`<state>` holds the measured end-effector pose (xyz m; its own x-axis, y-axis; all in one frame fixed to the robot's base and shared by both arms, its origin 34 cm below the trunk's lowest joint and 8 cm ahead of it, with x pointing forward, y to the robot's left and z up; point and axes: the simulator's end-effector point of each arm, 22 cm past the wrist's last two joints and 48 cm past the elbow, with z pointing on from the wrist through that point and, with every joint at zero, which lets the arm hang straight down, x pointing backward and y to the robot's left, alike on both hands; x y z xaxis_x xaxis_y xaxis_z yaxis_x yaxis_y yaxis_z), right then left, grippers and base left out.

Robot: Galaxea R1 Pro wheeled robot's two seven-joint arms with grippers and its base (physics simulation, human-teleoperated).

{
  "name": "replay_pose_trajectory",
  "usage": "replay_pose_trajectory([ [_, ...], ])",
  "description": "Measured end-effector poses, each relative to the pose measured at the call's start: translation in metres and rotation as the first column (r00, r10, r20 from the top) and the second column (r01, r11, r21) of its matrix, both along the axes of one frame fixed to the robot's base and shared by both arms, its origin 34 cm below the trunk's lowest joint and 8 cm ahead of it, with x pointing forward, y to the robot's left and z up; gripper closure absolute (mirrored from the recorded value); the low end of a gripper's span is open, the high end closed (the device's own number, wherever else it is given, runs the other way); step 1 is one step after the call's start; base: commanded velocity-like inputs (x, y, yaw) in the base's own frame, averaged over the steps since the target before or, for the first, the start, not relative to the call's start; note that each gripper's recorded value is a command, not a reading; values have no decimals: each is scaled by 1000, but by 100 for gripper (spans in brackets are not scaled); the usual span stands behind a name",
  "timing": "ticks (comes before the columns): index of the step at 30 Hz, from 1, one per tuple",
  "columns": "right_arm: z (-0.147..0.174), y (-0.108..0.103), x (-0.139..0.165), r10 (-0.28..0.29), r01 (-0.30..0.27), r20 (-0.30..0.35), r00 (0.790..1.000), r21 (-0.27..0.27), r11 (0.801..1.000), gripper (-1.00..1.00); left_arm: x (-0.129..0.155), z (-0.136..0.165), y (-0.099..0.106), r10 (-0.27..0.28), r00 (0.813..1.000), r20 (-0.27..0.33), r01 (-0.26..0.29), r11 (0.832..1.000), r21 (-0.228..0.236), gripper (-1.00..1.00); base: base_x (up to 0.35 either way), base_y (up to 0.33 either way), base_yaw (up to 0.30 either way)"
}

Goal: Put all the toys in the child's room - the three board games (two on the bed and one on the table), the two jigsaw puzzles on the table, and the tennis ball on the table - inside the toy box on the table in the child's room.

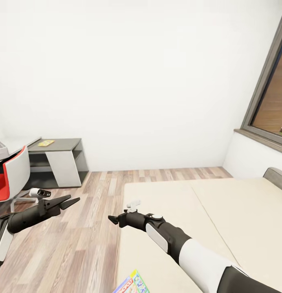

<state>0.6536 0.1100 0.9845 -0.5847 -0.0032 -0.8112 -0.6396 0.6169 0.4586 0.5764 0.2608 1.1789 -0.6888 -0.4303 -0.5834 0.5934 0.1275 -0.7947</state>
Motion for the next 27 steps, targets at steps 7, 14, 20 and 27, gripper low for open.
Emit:
replay_pose_trajectory([
  [7, 4, 0, 1, -4, 4, 5, 1000, 4, 1000, -100, -1, 3, 0, 0, 1000, 6, 0, 1000, 0, -100, 0, 0, 0],
  [14, 4, 0, 1, -3, 3, 7, 1000, 3, 1000, -100, -1, 3, 0, 0, 1000, 7, 0, 1000, 0, -100, 0, 0, 0],
  [20, 4, 0, 1, -3, 3, 7, 1000, 2, 1000, -100, -1, 3, 0, -1, 1000, 8, 1, 1000, 0, -100, 0, 0, 0],
  [27, 4, -1, 1, -5, 5, 5, 1000, 5, 1000, -100, -1, 3, 0, 0, 1000, 7, 0, 1000, 0, -100, 0, 0, 0],
])
